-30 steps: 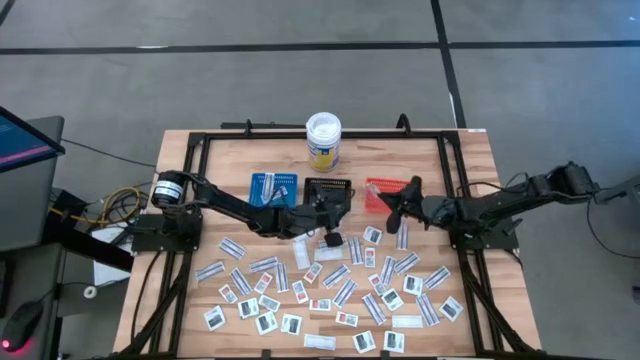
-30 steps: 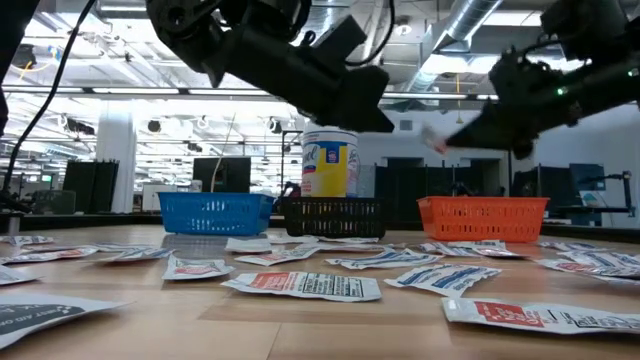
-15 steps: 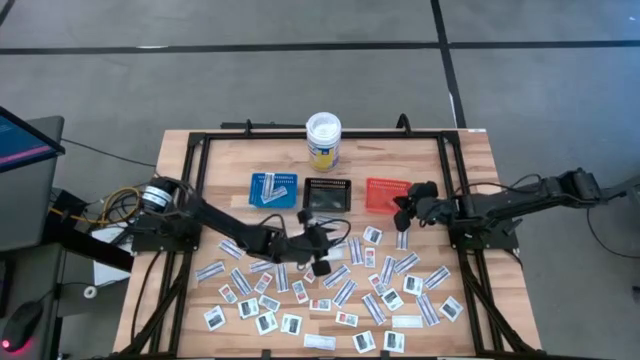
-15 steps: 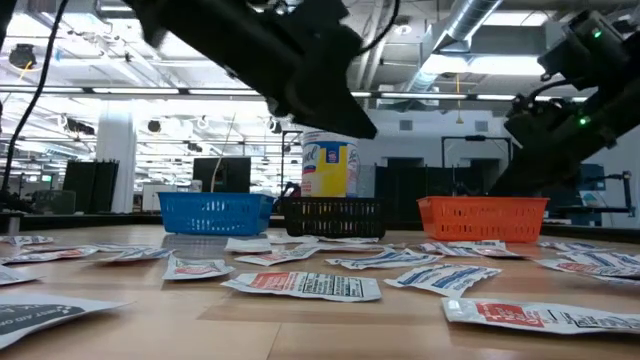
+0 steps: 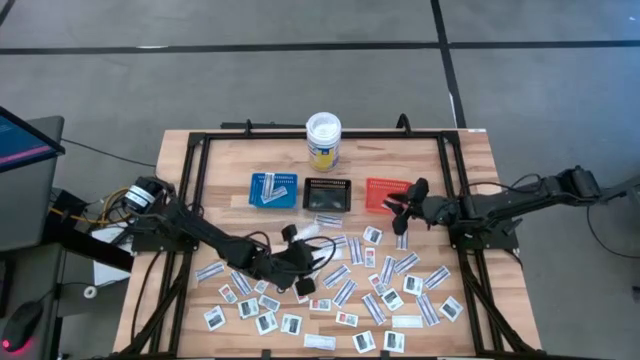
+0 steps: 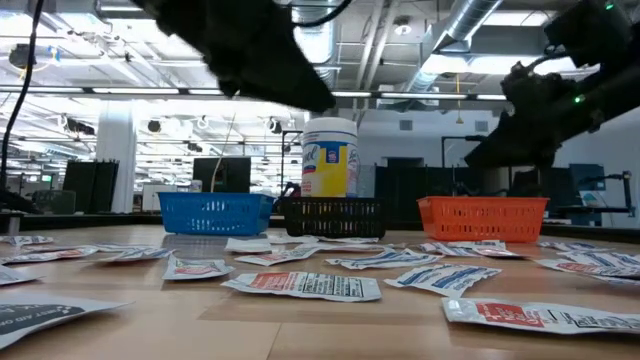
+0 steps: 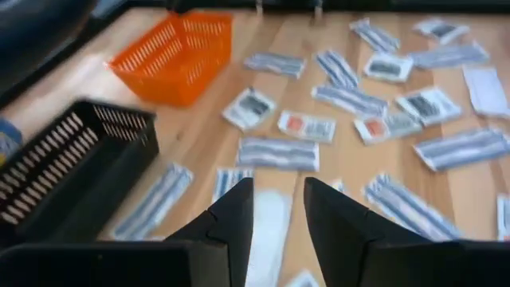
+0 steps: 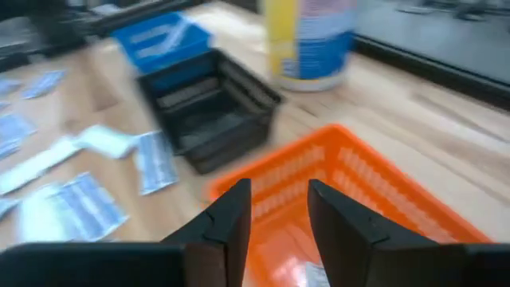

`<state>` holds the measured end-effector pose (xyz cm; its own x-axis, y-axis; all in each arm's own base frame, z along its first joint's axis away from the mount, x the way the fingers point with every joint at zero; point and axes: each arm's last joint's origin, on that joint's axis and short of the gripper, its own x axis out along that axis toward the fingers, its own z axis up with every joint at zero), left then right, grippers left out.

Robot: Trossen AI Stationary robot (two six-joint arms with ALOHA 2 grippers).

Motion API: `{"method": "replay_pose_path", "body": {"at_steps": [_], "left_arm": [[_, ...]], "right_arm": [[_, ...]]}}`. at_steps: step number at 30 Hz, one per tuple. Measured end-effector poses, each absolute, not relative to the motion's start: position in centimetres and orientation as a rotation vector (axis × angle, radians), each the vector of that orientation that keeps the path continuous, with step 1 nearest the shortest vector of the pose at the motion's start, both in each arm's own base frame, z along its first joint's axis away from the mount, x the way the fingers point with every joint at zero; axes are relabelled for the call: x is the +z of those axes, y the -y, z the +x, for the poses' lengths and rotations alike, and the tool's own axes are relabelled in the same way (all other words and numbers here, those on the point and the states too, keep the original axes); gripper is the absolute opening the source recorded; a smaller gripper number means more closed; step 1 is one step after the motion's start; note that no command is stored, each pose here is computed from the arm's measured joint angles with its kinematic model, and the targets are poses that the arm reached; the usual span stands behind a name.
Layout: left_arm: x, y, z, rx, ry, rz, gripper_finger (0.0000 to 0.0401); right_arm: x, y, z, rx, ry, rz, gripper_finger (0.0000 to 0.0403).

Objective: Pick & Place First Aid Supplies
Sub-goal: Put the blue bandage into the blue bin

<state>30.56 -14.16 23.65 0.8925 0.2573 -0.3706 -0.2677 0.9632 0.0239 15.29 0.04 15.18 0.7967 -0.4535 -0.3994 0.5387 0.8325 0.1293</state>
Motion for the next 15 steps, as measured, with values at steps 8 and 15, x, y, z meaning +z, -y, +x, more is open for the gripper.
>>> {"method": "replay_pose_path", "body": {"at_steps": [8, 15], "left_arm": [[18.9, 12.6, 28.6, 0.342, -0.484, -0.089, 0.0109], [16.4, 11.7, 27.2, 0.369, -0.548, -0.071, 0.0138]], "right_arm": [[14.7, -1.5, 15.6, -0.372, -0.425, 0.234, 0.0147], [15.1, -2.1, 16.9, -0.310, -0.336, 0.137, 0.0168]]}}
